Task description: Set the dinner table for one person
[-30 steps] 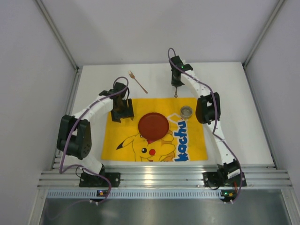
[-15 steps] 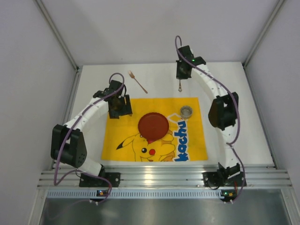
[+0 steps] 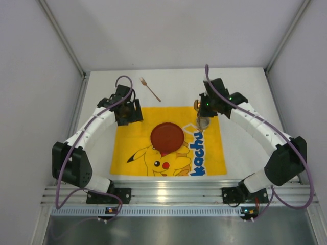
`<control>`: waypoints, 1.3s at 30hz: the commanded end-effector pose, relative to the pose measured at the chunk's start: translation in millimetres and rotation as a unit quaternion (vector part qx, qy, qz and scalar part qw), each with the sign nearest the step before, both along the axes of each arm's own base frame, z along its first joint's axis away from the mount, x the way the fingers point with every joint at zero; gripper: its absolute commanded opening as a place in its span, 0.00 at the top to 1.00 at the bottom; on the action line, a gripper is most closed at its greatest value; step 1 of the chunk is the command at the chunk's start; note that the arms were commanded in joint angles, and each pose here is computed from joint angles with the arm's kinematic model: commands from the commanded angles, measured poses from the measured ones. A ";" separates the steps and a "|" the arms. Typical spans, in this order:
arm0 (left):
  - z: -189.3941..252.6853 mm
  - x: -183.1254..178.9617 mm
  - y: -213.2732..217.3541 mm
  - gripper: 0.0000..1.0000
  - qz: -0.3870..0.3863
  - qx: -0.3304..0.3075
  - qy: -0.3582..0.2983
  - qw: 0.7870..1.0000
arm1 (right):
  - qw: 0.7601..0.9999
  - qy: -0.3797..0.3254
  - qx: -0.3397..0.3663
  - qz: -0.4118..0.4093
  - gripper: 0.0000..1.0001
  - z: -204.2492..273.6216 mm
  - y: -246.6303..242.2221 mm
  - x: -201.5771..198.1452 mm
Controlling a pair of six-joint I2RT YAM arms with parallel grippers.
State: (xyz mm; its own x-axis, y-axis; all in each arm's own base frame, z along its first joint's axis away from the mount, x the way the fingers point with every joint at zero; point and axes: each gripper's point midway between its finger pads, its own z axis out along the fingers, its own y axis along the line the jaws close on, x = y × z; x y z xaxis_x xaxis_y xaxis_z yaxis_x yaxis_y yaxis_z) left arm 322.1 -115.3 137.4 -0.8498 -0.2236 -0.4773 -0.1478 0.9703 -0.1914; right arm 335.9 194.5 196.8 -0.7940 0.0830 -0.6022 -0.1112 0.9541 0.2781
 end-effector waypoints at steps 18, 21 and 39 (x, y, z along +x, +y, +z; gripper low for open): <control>34.1 -7.2 6.7 0.27 0.028 -0.008 -0.037 0.999 | 0.990 0.136 0.043 0.014 1.00 -117.6 27.7 -71.6; 33.2 -11.8 7.4 0.27 0.031 -0.010 -0.037 0.999 | 0.988 0.153 0.028 0.009 1.00 -133.0 26.7 -70.3; 31.4 -9.2 10.1 0.27 0.035 -0.003 -0.042 0.999 | 0.973 0.228 0.004 0.046 0.59 -178.1 37.4 -90.8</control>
State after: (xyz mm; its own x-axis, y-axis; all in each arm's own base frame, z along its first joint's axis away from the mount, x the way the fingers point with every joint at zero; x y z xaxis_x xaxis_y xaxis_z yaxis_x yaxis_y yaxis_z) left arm 309.3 -104.4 165.0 -0.7998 -0.2797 -0.5312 -0.1962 0.9580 -0.2090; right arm 249.0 225.9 20.5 -0.9799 0.0458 -0.1941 -0.0227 0.9413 0.3368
